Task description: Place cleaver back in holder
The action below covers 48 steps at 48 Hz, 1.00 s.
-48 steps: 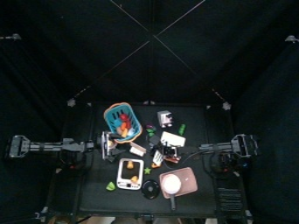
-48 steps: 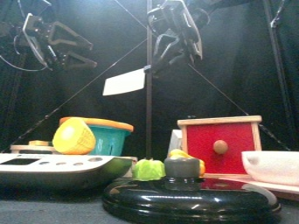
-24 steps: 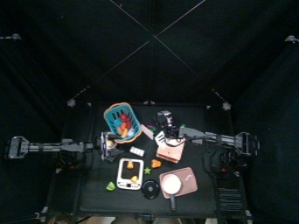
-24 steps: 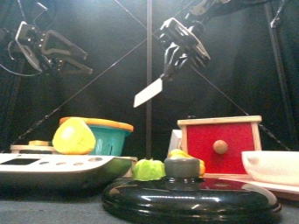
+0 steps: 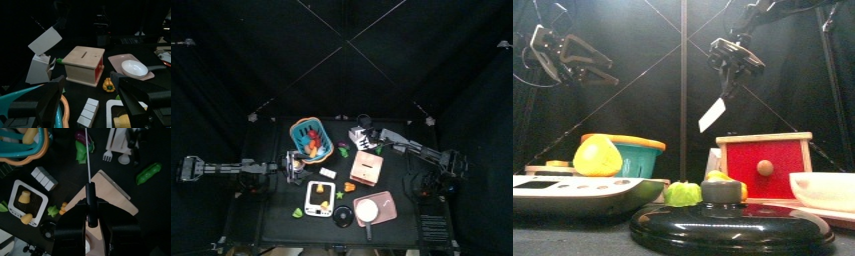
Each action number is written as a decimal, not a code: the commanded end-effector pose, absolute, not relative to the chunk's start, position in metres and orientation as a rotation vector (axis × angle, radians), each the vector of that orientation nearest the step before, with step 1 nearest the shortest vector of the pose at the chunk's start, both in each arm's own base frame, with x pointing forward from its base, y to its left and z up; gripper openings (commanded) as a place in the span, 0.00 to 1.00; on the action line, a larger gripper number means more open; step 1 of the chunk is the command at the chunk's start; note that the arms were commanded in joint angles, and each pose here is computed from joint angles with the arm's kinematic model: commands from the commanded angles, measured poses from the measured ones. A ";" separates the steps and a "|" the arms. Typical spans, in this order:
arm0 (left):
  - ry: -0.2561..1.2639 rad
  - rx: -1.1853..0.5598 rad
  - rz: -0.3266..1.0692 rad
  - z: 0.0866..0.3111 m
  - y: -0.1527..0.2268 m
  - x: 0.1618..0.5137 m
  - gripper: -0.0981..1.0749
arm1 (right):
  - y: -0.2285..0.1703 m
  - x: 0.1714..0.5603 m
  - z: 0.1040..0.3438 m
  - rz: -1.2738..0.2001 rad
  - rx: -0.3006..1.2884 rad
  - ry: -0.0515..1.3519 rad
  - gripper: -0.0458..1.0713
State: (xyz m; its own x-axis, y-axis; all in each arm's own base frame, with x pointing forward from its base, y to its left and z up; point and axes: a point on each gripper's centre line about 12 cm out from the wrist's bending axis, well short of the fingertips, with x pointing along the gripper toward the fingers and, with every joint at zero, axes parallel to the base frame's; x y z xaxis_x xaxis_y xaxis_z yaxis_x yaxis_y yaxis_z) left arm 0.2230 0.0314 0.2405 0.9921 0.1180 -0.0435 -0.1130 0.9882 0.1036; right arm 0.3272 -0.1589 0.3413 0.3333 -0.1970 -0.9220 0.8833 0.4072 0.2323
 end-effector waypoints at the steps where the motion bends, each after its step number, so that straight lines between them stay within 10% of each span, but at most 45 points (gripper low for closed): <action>1: 0.033 0.107 0.115 0.246 0.032 0.225 0.96 | -0.170 0.321 0.358 -0.847 0.896 0.933 0.49; 48: 0.065 0.103 0.114 0.239 0.031 0.224 0.96 | -0.219 0.324 0.338 -0.828 1.005 1.231 0.49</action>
